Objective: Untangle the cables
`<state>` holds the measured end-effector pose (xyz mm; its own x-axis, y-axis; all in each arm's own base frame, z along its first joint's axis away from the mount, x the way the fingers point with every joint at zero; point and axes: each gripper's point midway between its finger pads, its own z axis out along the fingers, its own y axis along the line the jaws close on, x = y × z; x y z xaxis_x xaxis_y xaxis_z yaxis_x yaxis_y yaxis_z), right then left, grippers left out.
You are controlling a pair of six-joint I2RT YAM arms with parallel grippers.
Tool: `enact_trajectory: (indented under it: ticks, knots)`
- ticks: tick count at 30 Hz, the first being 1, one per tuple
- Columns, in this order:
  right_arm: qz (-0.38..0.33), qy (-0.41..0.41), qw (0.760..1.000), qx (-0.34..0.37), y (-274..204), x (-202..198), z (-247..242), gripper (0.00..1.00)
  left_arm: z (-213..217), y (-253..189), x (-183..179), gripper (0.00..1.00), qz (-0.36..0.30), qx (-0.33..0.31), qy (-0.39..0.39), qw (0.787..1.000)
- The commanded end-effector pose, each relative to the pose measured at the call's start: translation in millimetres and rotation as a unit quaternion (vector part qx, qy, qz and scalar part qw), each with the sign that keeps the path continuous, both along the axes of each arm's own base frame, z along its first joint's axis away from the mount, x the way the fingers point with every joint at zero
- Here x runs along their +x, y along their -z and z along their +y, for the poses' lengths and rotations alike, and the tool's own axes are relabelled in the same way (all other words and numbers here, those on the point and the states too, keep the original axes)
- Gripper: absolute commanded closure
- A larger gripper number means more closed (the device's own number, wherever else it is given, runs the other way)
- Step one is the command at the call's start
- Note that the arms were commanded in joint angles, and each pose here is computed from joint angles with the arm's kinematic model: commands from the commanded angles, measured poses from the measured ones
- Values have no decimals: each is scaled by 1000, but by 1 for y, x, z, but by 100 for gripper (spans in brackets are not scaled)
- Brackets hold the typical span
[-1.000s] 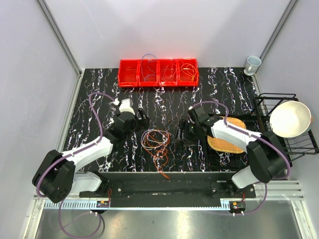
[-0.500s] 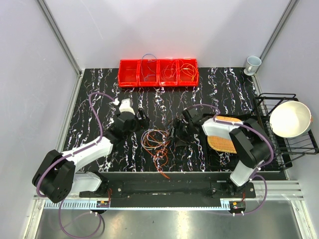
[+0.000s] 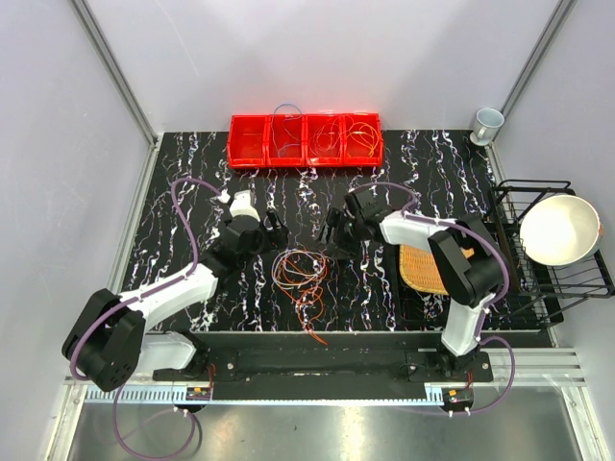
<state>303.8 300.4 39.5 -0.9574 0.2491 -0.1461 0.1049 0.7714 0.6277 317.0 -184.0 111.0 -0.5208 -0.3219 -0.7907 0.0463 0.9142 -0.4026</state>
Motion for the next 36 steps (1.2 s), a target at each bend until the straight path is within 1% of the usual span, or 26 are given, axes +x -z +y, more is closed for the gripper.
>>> enact_trajectory:
  ticks: [1, 6, 14, 21, 24, 27, 28, 30, 31, 33, 36]
  knots:
    - [-19, 3, 1000, -18, 3, 22, 2, 26, -6, -25, 14, 11, -40, -14, -6, 999]
    - [-15, 0, 1000, -16, 9, 30, 8, 27, -7, -25, 15, 11, -40, -13, -5, 999]
    - [-11, -4, 1000, 3, 21, 34, 17, 33, -7, -25, 15, 11, -39, -12, -4, 999]
    - [-1, -1, 1000, 25, 36, 35, 25, 46, -8, -25, 15, 11, -39, -13, -3, 999]
    - [1, 1, 1000, 28, 42, 35, 27, 52, -8, -25, 15, 11, -38, -12, -3, 999]
    - [11, 5, 1000, 24, 51, 32, 25, 65, -8, -25, 15, 11, -39, -13, -3, 999]
    - [15, 5, 1000, 21, 54, 30, 24, 79, -7, -25, 15, 11, -39, -12, -4, 999]
    - [10, 3, 1000, 27, 57, 32, 26, 91, -7, -26, 16, 11, -40, -12, -4, 999]
    - [12, 1, 1000, 28, 59, 31, 26, 99, -8, -25, 15, 11, -38, -12, -3, 999]
    - [16, 0, 1000, 27, 63, 29, 26, 100, -7, -25, 15, 11, -39, -12, -3, 999]
    - [13, -2, 999, 32, 57, 30, 28, 100, -6, -25, 14, 11, -40, -13, -4, 999]
